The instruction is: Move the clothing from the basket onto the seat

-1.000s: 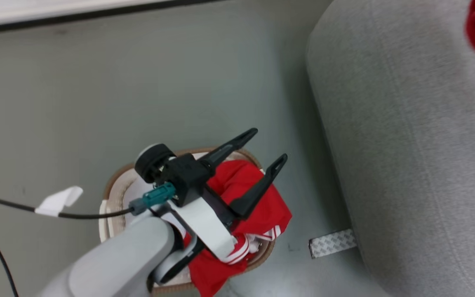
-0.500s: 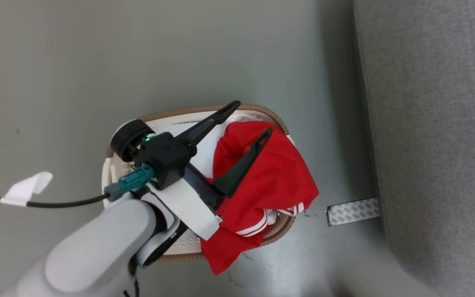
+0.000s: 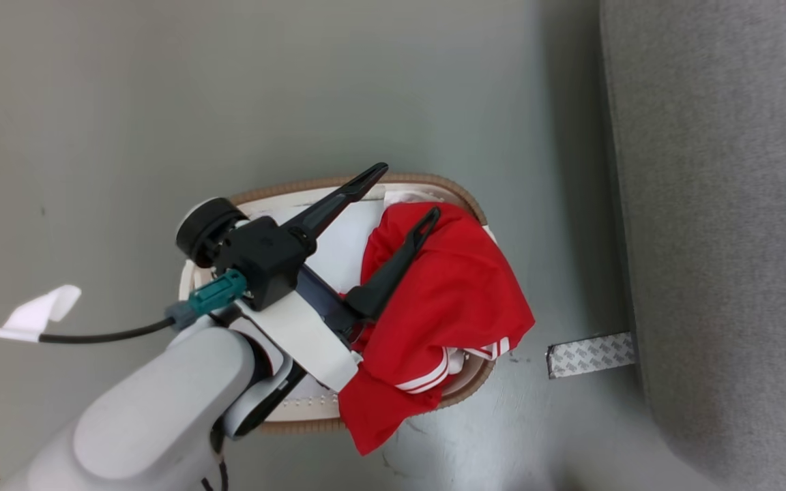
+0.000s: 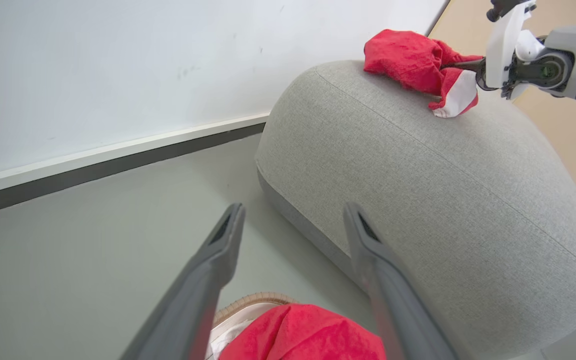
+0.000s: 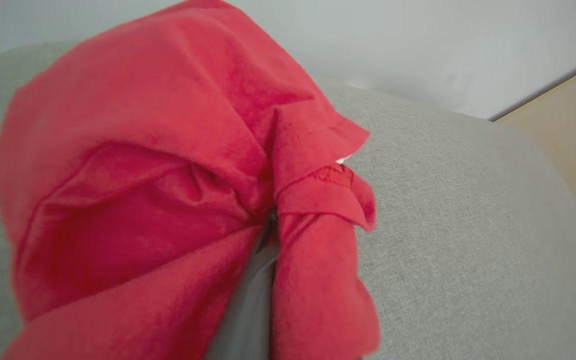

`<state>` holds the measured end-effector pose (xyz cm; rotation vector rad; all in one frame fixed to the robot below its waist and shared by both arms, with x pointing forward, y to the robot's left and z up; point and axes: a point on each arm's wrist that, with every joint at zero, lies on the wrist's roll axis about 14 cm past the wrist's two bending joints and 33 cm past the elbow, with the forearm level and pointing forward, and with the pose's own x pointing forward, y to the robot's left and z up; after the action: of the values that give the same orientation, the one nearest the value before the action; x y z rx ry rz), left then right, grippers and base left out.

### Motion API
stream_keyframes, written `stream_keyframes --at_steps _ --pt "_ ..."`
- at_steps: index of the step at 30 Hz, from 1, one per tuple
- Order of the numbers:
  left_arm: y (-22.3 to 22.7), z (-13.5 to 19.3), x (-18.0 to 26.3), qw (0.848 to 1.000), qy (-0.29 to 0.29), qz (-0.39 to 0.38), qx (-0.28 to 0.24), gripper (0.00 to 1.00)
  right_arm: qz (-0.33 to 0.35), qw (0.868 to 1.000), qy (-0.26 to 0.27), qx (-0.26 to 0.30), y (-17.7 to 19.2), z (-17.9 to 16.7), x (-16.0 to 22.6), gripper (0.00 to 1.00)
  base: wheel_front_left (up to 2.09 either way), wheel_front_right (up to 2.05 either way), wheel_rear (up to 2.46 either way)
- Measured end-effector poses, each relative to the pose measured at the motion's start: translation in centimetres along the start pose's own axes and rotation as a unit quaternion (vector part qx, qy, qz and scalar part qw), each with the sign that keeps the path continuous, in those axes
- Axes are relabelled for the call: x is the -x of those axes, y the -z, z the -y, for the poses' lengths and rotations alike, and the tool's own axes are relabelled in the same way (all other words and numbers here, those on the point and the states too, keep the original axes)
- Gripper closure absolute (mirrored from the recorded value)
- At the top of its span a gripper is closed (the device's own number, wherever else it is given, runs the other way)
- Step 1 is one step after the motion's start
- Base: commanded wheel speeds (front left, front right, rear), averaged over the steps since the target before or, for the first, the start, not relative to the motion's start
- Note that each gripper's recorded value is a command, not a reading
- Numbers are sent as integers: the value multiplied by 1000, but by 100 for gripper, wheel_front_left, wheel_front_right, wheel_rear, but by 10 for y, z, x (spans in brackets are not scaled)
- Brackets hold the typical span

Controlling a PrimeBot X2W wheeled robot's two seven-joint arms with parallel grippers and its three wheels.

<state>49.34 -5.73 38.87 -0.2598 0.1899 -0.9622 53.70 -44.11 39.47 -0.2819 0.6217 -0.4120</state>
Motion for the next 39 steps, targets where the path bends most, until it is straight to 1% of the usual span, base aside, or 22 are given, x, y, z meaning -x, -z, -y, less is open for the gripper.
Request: stream_keyframes --at_steps 2,5,7,9,14,18,20,23,28,30,33,35,39 --pt "-3 1 0 1000 0 1 -3 0 -1 1000 -4 5 -2 -1 3 0 0 0 0" --pt "-12 5 0 1000 0 7 -6 0 -40 999 -15 24 10 -5 11 0 0 0 0" --pt "-20 8 1 1000 -3 14 -9 0 -41 998 -20 34 10 -4 19 0 0 0 0" --pt "-27 9 3 1000 -10 17 -15 0 -38 998 -20 37 6 3 28 0 0 0 0" --pt "-47 17 12 999 -25 28 -26 0 -51 998 -24 29 11 18 57 0 0 0 0" --pt "-74 21 21 997 -48 51 -36 0 -40 998 -28 34 4 35 84 0 0 0 0" --pt "-86 24 27 995 -59 62 -43 0 -19 999 -29 36 -6 43 98 0 0 0 0" --pt "-106 28 38 992 -76 79 -55 0 36 998 -41 23 -32 49 121 0 0 0 0" --pt "-136 36 61 986 -106 104 -79 0 116 991 -64 13 -67 52 163 0 0 0 0" --pt "-150 36 73 981 -124 116 -89 0 152 985 -83 4 -82 45 180 0 0 0 0" --pt "-164 35 93 975 -151 131 -99 0 211 971 -111 6 -107 29 206 0 0 0 0" --pt "-172 31 108 970 -173 140 -103 0 244 961 -132 -2 -119 16 221 0 0 0 0" --pt "-184 23 138 957 -220 158 -108 0 280 944 -171 -17 -128 -13 241 0 0 0 0"
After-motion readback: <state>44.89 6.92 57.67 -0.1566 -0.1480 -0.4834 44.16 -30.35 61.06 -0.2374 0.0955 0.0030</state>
